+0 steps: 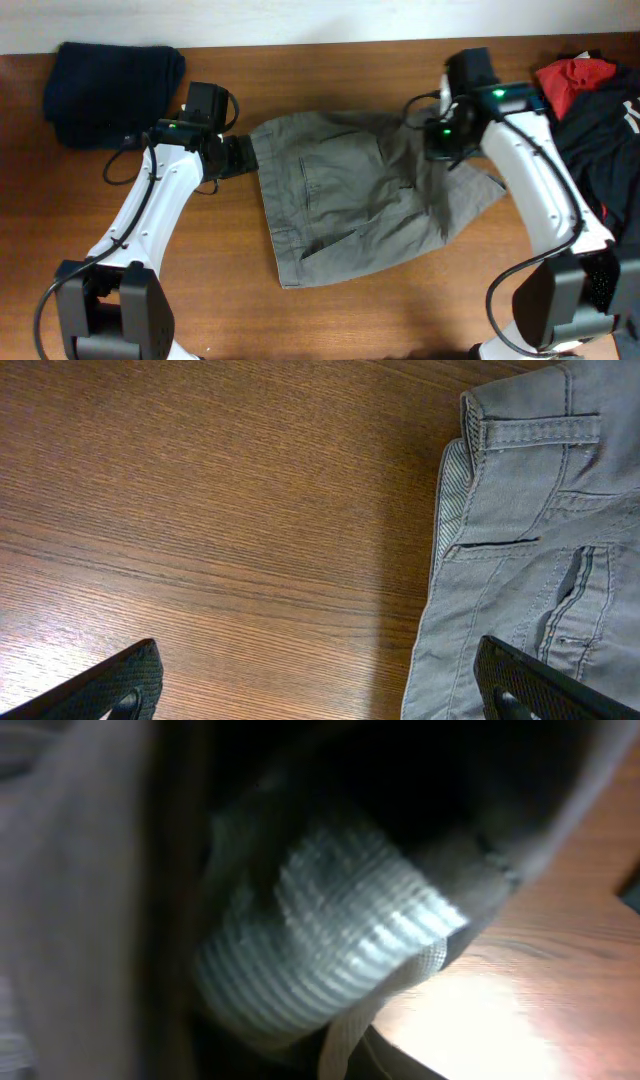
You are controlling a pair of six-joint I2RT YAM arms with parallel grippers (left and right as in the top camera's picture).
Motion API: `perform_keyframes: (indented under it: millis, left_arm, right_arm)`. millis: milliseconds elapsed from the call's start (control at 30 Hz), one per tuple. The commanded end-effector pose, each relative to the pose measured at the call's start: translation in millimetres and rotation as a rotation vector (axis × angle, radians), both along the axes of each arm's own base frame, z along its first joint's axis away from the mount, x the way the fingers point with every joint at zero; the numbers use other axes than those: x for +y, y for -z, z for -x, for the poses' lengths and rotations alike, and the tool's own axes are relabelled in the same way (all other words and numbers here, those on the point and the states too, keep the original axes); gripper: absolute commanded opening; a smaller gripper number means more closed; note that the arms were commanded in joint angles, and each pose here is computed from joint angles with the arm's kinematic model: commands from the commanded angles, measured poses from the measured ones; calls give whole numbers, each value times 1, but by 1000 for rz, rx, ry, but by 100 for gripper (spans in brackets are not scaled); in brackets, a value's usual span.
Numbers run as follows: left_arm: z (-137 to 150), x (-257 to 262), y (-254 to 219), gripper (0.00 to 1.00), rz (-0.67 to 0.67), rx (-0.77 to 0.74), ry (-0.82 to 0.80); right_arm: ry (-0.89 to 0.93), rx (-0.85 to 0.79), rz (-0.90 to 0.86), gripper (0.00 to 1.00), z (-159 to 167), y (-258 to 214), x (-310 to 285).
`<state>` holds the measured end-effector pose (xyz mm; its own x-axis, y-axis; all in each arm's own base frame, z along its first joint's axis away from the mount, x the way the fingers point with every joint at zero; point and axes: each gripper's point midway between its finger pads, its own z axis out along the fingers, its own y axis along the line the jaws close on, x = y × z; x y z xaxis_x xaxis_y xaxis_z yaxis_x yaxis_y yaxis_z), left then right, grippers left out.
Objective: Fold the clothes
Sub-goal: 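Fold the right half of the shorts leftward over the left half with right gripper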
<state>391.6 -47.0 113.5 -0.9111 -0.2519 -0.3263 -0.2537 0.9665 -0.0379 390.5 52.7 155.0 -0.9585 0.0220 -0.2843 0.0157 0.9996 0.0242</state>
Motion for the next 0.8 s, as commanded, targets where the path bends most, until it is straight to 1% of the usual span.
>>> perform_keyframes:
  millis: [0,100,233,300,333,400,533,600,667,767]
  left_arm:
    - [3,-5,5,99,33,20,-2]
    - [3,-5,5,99,32,20,-2]
    - [-1,-4,3,99,35,3,-6]
    - [-3,-2,1,99,35,-10,-11]
    - [-4,2,-2,99,30,-21,-20]
    - [-6,12,-14,99,33,-57,-46]
    - [-6,25,-29,99,37,-97,-77]
    - [-6,31,-37,99,39,-118,-91]
    - [-5,33,-41,99,39,-125,-97]
    - [-5,33,-41,99,39,-127,-97]
  right_arm:
    - [38,-23,-75,4,1,-10,37]
    - [-34,-17,-180,5,4,-11,75]
    - [12,-16,-327,4,2,-18,106]
    - [-32,-22,-435,4,0,-27,127]
    - [-66,-22,-539,4,-1,-38,144]
    - [-54,6,-637,4,2,-46,158]
    - [-88,23,-655,5,10,-48,174]
    - [-136,22,-661,14,17,-49,192]
    - [-166,20,-663,15,22,-50,206]
    - [-142,23,-627,15,27,-42,221]
